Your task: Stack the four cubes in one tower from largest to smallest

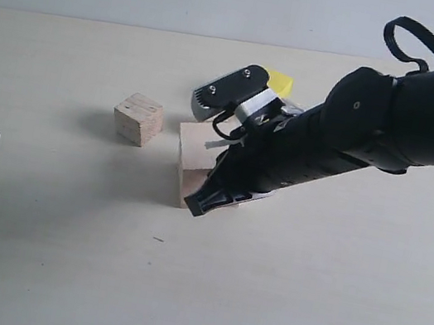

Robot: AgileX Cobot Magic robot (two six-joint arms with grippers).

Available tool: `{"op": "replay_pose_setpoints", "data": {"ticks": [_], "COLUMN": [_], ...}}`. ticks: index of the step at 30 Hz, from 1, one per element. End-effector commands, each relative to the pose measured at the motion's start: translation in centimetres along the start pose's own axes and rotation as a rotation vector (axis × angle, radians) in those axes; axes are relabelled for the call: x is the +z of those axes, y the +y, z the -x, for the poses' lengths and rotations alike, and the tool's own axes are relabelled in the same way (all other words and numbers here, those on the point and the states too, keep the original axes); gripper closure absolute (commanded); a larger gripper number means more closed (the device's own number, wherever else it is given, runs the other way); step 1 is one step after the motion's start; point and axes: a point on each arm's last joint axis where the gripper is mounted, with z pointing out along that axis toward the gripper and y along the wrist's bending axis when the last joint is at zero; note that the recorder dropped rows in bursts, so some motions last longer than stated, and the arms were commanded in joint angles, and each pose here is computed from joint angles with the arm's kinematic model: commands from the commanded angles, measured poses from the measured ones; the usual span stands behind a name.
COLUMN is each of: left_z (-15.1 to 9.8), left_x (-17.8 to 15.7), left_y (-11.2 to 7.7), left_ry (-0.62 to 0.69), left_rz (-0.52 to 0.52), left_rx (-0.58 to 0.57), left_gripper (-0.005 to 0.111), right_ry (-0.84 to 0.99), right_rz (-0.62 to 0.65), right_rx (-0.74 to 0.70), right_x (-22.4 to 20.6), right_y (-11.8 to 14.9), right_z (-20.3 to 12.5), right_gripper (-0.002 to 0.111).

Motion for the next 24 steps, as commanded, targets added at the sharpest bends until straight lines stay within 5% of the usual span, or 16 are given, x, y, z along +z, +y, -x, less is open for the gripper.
{"op": "replay_pose_setpoints", "data": {"ticks": [1,24], "left_z": [0.3,0.3], "left_x": [0.0,0.0], "left_y": [-0.2,-0.1], "left_ry": [-0.007,-0.007], "left_rz": [-0.013,-0.01], "left_rx": [0.0,-0.001], "left_gripper": [0.107,0.107], "right_ry": [0.038,0.08], "right_rz": [0.029,0.139], "right_rx": [0.008,0.073], "right_x": [-0.1,1.0], "right_y": [-0.2,0.9], "right_z": [-0.2,-0.9], "right_gripper": [0.108,0.108]}}
